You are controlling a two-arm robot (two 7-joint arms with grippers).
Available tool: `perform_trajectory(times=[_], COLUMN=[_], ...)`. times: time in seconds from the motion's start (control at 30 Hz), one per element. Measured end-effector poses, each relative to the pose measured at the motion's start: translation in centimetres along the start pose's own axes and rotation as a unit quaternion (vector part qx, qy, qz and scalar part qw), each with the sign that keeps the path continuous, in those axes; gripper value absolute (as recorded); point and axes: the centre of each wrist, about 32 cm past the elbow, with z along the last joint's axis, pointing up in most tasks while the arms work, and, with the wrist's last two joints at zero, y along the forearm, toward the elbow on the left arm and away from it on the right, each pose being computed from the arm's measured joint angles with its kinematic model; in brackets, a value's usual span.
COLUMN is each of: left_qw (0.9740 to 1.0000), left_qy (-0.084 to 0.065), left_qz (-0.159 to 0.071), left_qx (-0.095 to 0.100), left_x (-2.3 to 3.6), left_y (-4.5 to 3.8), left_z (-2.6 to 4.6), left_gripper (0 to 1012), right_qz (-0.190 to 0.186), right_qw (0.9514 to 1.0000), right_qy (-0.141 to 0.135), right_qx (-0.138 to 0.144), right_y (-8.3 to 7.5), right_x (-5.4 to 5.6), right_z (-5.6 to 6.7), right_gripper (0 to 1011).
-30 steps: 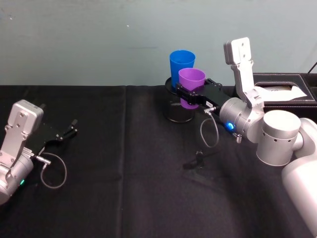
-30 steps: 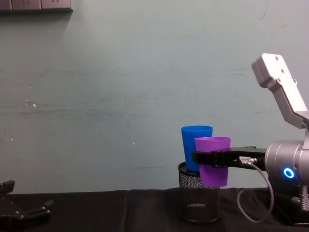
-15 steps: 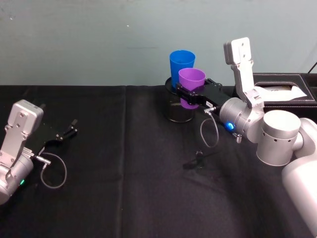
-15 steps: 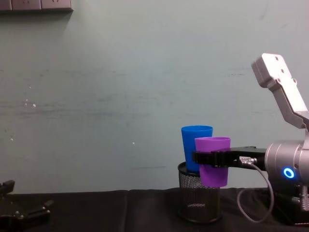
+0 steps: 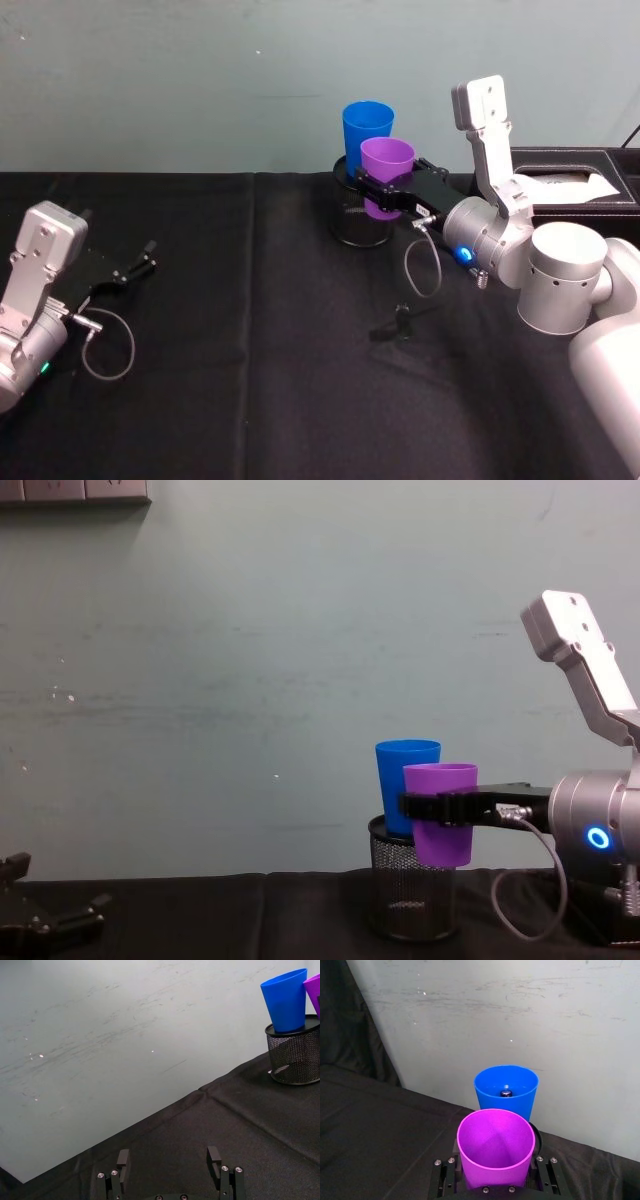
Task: Pick up one cup with a gripper and tap it against the other cup.
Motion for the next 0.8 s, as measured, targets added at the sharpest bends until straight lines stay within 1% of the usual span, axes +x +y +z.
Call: perform_trajectory(times=[0.13, 0.23, 0.27, 0.33, 0.4, 0.43, 0.53, 0.57, 0.67, 0.7, 0.73, 0.77, 0.8], left_qw=[1.0000, 1.0000, 1.0000, 1.0000, 1.0000, 1.0000, 1.0000, 1.0000, 1.0000, 1.0000, 1.0000, 1.0000, 1.0000], left_qy=[0.000, 0.000, 0.000, 0.000, 0.000, 0.000, 0.000, 0.000, 0.000, 0.000, 0.000, 0.000, 0.000], left_qz=[0.000, 0.000, 0.000, 0.000, 0.000, 0.000, 0.000, 0.000, 0.000, 0.000, 0.000, 0.000, 0.000], left_qx=[0.000, 0.000, 0.000, 0.000, 0.000, 0.000, 0.000, 0.000, 0.000, 0.000, 0.000, 0.000, 0.000], left_x=[0.00, 0.00, 0.00, 0.00, 0.00, 0.00, 0.00, 0.00, 0.00, 0.00, 0.00, 0.00, 0.00], left_y=[0.00, 0.00, 0.00, 0.00, 0.00, 0.00, 0.00, 0.00, 0.00, 0.00, 0.00, 0.00, 0.00], left_z=[0.00, 0.00, 0.00, 0.00, 0.00, 0.00, 0.00, 0.00, 0.00, 0.00, 0.00, 0.00, 0.00], left_gripper=[1000, 1000, 1000, 1000, 1000, 1000, 1000, 1000, 1000, 1000, 1000, 1000, 1000], right_qz=[0.002, 0.007, 0.007, 0.013, 0.018, 0.023, 0.030, 0.033, 0.035, 0.036, 0.036, 0.036, 0.035], right_qw=[1.0000, 0.9999, 0.9999, 0.9998, 0.9997, 0.9995, 0.9990, 0.9986, 0.9983, 0.9982, 0.9982, 0.9983, 0.9983], right_qy=[-0.003, -0.008, -0.008, -0.014, -0.016, -0.018, -0.020, -0.024, -0.022, -0.023, -0.024, -0.026, -0.028], right_qx=[0.001, 0.003, 0.003, 0.006, 0.010, 0.014, 0.025, 0.033, 0.040, 0.043, 0.042, 0.039, 0.037], right_y=[-0.4, -1.5, -1.5, -2.7, -3.4, -4.1, -5.1, -5.7, -6.4, -6.7, -6.8, -6.9, -7.0], right_x=[-0.2, -0.7, -0.7, -1.5, -2.0, -2.6, -3.5, -4.1, -4.8, -5.2, -5.4, -5.8, -5.9], right_z=[-0.2, -0.8, -0.8, -1.4, -1.8, -2.2, -3.3, -4.0, -5.4, -6.2, -6.7, -7.6, -8.0], right_gripper=[715, 716, 715, 715, 716, 715, 715, 715, 716, 715, 715, 716, 715])
